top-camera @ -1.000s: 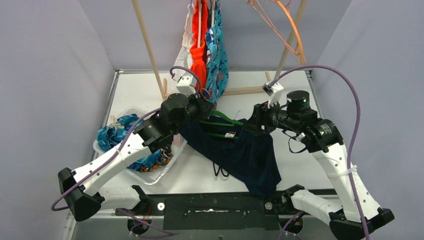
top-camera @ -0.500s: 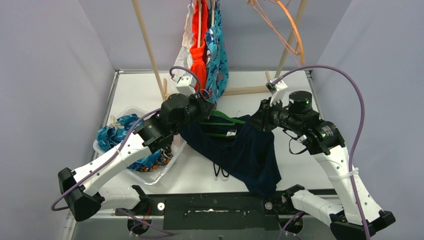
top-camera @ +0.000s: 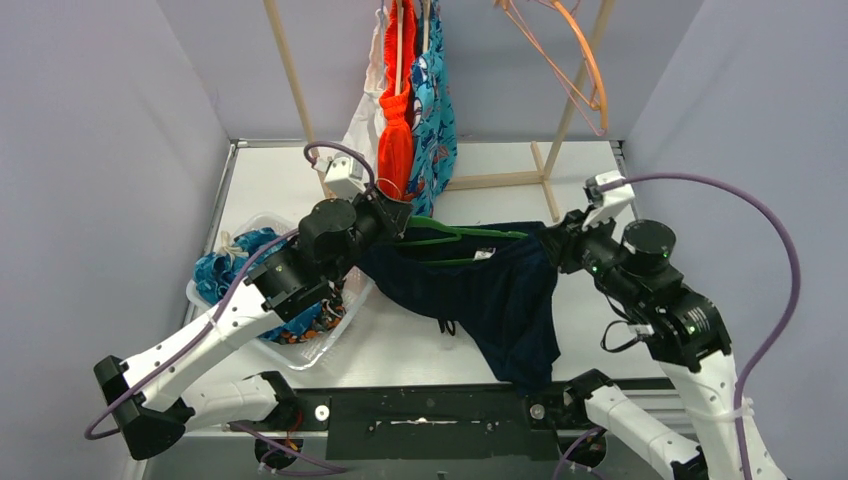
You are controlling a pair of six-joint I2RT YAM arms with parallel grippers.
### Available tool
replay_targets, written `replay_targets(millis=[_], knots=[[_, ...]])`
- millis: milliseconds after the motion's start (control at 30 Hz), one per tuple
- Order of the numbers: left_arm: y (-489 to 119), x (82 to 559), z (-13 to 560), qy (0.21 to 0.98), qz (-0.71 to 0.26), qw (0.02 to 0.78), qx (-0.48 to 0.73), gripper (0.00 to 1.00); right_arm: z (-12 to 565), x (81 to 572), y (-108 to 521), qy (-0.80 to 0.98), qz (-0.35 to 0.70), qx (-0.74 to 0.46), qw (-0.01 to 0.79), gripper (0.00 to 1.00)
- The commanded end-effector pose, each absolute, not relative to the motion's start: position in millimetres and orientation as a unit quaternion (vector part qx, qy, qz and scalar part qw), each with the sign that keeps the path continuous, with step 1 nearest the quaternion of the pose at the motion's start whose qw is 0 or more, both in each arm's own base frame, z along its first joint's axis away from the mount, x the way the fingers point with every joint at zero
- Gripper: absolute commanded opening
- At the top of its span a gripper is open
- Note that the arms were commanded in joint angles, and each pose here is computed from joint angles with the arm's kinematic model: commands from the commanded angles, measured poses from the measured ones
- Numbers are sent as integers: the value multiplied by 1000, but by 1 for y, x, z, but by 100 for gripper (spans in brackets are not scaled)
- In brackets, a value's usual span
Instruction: Remove the shorts from the hanger
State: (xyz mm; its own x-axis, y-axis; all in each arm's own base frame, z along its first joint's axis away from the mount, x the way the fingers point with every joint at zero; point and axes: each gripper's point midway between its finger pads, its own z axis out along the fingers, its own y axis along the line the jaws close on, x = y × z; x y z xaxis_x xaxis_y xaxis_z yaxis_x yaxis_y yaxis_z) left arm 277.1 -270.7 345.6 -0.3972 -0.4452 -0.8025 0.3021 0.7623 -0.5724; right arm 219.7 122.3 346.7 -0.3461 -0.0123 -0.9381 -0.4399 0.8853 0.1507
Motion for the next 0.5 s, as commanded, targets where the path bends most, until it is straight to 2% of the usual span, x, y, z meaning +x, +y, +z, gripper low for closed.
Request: replay_targets(millis=[0, 133, 233, 367, 467], knots=[[-223, 289, 401, 692, -338, 620, -149, 0, 360, 230, 63, 773, 71, -58, 627, 0], [-217, 288, 402, 685, -341, 624, -160, 0, 360, 231, 47, 758, 40, -31, 650, 0], [-218, 286, 403, 680, -349, 624, -160, 0, 345, 236, 51, 769, 39, -38, 637, 0], [-230, 287, 402, 687, -357, 618, -139, 0, 330, 246, 71, 783, 76, -45, 616, 1], [-239, 289, 398, 697, -358, 608, -124, 0, 329, 251, 89, 781, 115, -58, 611, 6]])
